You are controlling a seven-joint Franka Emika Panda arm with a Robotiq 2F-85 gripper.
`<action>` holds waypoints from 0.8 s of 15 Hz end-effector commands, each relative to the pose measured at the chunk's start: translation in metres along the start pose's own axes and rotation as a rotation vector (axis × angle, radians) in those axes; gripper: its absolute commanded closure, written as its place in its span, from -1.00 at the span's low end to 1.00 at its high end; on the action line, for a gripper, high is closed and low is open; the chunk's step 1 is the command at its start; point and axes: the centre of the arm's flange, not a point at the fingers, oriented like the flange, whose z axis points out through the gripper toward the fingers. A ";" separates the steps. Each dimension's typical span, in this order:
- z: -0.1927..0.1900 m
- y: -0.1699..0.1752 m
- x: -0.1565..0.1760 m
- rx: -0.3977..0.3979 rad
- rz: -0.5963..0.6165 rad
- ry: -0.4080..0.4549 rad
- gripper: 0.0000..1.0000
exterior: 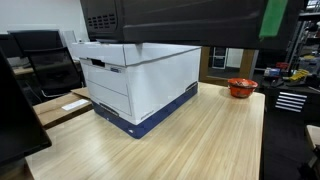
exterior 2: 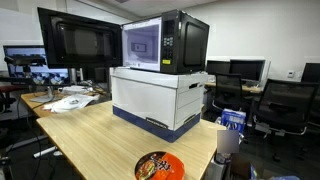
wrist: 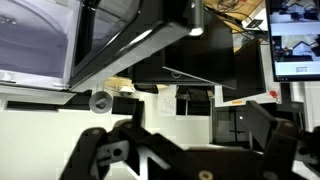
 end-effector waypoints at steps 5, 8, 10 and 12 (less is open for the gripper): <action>0.022 -0.033 -0.006 0.171 -0.054 -0.071 -0.02; 0.032 -0.036 -0.011 0.161 -0.062 -0.093 0.39; 0.040 -0.034 -0.015 0.136 -0.064 -0.113 0.65; 0.047 -0.030 -0.019 0.111 -0.066 -0.131 0.90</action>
